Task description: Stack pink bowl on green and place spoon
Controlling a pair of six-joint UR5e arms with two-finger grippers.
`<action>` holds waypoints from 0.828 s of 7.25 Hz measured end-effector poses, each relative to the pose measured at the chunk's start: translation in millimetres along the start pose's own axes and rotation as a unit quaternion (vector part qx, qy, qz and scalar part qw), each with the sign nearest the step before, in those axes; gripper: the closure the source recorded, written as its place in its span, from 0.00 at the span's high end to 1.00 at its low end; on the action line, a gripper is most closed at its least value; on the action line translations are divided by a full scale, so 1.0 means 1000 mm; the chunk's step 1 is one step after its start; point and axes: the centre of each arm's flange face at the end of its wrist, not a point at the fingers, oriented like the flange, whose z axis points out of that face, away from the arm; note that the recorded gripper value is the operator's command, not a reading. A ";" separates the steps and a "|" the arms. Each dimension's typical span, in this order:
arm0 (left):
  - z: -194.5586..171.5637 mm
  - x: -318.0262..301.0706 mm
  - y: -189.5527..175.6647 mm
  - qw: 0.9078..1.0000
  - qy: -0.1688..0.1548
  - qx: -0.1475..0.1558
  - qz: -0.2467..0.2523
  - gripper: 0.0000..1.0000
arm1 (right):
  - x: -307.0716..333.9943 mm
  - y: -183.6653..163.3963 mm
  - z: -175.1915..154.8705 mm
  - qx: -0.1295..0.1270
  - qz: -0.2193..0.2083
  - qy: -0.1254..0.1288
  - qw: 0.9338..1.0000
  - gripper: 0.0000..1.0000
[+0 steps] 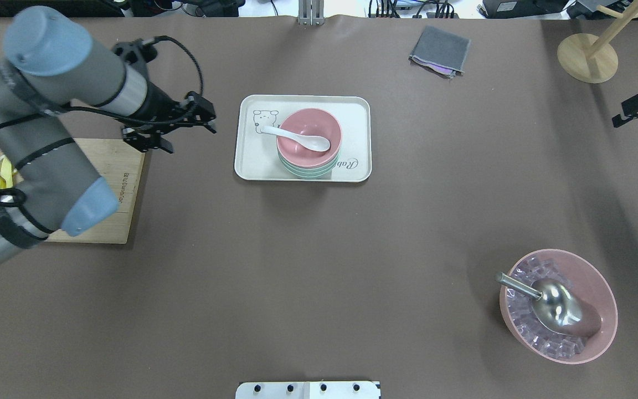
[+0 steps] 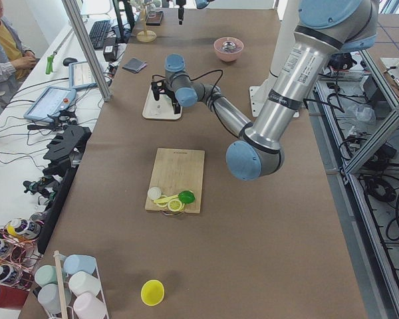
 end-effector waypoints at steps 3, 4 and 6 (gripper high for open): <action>-0.055 -0.188 -0.027 0.988 -0.066 0.009 0.142 0.98 | 0.107 0.012 -0.025 0.015 -0.087 0.054 0.995 1.00; -0.075 -0.248 -0.039 0.978 -0.091 0.011 0.186 0.98 | 0.123 0.017 -0.025 0.011 -0.105 0.069 0.992 1.00; -0.104 -0.353 -0.056 0.961 -0.128 0.004 0.245 0.98 | 0.148 0.033 -0.017 -0.002 -0.126 0.072 0.989 1.00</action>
